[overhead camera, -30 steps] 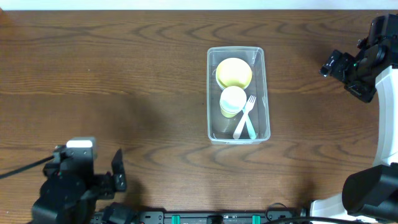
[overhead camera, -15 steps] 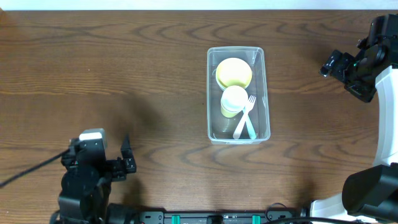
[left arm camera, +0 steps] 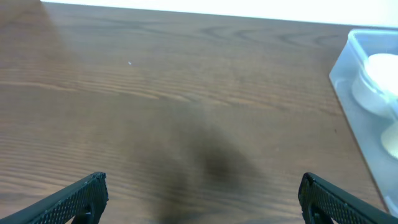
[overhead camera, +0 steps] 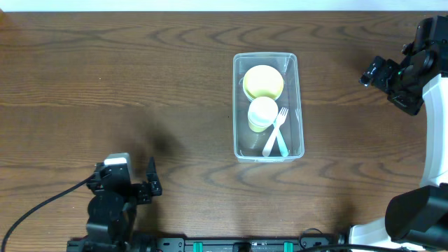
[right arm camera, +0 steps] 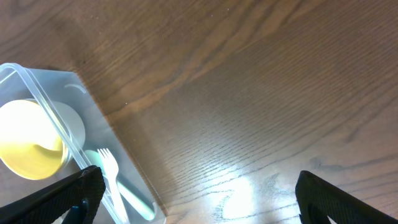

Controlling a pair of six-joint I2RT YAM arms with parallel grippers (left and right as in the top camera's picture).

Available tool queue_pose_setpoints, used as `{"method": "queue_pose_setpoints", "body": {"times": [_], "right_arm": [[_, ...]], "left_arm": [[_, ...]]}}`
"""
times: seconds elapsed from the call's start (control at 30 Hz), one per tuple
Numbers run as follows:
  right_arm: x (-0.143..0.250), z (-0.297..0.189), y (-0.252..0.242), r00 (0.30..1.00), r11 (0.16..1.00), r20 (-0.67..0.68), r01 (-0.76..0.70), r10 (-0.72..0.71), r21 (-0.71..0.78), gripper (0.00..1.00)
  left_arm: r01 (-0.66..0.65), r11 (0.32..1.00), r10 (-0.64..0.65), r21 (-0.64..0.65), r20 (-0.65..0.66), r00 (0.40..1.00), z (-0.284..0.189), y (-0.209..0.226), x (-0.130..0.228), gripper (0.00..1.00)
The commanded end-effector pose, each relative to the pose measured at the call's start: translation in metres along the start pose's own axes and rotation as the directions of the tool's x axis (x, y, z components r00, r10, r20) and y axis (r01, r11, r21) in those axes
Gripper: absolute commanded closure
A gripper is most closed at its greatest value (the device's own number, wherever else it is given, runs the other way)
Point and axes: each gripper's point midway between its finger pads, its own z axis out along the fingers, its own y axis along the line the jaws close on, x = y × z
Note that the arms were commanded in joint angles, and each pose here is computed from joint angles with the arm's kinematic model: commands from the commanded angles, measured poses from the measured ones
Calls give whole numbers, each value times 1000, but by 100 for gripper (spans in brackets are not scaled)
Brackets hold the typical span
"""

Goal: Pack container

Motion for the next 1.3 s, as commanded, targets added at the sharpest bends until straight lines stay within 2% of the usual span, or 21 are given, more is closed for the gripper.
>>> {"method": "queue_pose_setpoints", "body": {"times": [0.0,0.4,1.27], "right_arm": [[-2,1,-3,1000,1000,1,-5,5,5,1],[-2,1,-3,1000,1000,1,-5,5,5,1],[-2,1,-3,1000,1000,1,-5,5,6,1]], "left_arm": [[-4,1000,4,11,-7,1000,7,-2,10,2],[-5,1000,6,9,-52,999,23,0,49,2],[-11,1000,11,2,-129,992,40,2,88,2]]}}
